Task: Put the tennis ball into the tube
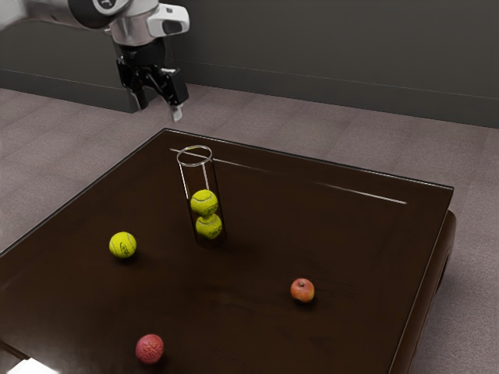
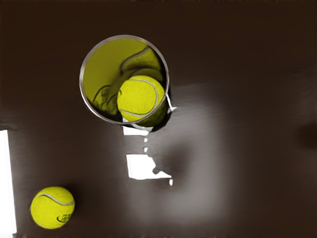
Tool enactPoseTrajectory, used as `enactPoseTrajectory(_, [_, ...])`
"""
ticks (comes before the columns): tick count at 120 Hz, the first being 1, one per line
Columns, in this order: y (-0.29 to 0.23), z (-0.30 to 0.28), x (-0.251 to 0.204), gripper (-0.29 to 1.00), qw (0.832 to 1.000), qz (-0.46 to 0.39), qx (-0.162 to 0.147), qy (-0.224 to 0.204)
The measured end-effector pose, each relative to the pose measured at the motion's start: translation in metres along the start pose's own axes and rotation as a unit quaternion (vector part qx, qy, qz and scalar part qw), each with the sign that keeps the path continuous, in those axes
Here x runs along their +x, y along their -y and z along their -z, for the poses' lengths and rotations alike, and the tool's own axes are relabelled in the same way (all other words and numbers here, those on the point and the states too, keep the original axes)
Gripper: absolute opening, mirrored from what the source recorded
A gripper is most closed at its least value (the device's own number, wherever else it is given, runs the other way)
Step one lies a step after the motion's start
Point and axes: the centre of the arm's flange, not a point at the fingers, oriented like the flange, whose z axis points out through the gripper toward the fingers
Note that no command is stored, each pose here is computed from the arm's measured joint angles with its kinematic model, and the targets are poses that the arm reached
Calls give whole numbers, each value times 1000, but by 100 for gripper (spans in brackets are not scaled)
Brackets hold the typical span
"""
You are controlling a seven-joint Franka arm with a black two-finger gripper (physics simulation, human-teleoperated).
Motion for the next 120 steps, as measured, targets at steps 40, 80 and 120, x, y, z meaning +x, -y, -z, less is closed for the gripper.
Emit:
enactPoseTrajectory(40, [18,-10,-46,70,999,15,-15,27])
enactPoseTrajectory(80, [112,-155,-95,70,993,89,-18,80])
enactPoseTrajectory(120, [178,-274,-105,70,991,100,-12,90])
